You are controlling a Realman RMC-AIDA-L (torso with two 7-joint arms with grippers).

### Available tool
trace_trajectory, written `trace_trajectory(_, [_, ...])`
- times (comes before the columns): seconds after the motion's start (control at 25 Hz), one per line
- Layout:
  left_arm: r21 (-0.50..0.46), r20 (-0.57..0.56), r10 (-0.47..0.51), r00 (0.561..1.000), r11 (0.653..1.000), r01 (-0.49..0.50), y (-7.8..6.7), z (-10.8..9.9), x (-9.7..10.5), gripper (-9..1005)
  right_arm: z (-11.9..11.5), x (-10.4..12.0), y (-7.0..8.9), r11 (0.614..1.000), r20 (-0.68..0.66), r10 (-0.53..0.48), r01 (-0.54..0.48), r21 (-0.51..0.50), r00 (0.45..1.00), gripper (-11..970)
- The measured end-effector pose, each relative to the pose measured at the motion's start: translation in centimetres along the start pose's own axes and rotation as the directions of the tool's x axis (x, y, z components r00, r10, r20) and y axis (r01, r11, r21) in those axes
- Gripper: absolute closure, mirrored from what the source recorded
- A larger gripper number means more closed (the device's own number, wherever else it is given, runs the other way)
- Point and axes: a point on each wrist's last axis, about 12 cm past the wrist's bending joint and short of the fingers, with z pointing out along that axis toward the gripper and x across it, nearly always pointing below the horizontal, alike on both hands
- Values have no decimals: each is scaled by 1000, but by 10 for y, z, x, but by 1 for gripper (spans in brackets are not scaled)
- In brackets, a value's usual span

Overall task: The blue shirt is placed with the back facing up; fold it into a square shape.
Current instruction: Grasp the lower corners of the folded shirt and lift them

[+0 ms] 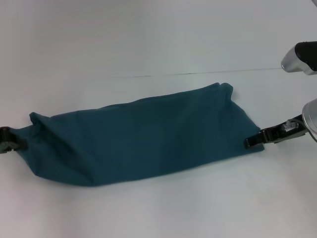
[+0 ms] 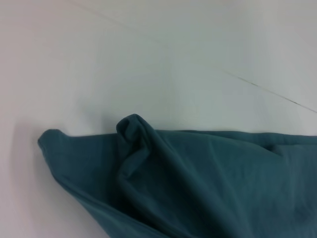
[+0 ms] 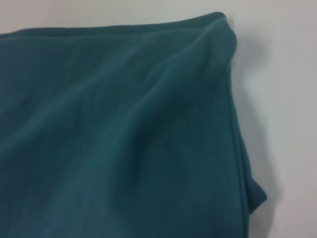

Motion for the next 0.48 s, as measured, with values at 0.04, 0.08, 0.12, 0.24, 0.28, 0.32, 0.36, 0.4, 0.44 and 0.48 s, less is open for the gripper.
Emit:
trace_trajectory(0.04, [0, -1, 0, 1000, 1000, 0, 0, 0, 0, 968, 0, 1, -1, 1000, 4, 5, -5, -7, 1000, 31])
trace_trajectory(0.08, [1, -1, 0, 1000, 1000, 0, 0, 0, 0, 968, 1, 1, -1, 1000, 8, 8, -8, -12, 1000, 32])
trace_trajectory(0.12, [1, -2, 0, 1000, 1000, 0, 0, 0, 0, 968, 2, 2, -1, 1000, 11, 9, -9, -11, 1000, 32])
trace_trajectory(0.24, [2, -4, -2, 1000, 1000, 2, 1, 1, 1, 968, 3, 2, -2, 1000, 23, 11, -10, -6, 1000, 32])
trace_trajectory(0.28, [2, -5, -3, 1000, 1000, 3, 1, 1, 1, 968, 4, 2, -2, 1000, 29, 12, -12, -4, 999, 32])
trace_trajectory(0.32, [2, -5, -3, 1000, 1000, 3, 1, 1, 2, 968, 5, 2, -2, 1000, 33, 15, -15, -4, 999, 32])
trace_trajectory(0.36, [2, -6, -4, 1000, 1000, 4, 1, 1, 2, 968, 6, 3, -2, 1000, 35, 19, -19, -7, 999, 32])
trace_trajectory(0.4, [2, -7, -5, 1000, 1000, 5, 2, 1, 2, 969, 7, 3, -2, 1000, 34, 22, -22, -9, 999, 32])
trace_trajectory(0.44, [2, -8, -6, 1000, 1000, 6, 2, 1, 3, 969, 9, 4, -2, 1000, 33, 26, -25, -12, 999, 32])
trace_trajectory(0.48, [2, -8, -7, 1000, 1000, 7, 2, 1, 3, 970, 10, 5, -2, 1000, 31, 27, -27, -14, 999, 32])
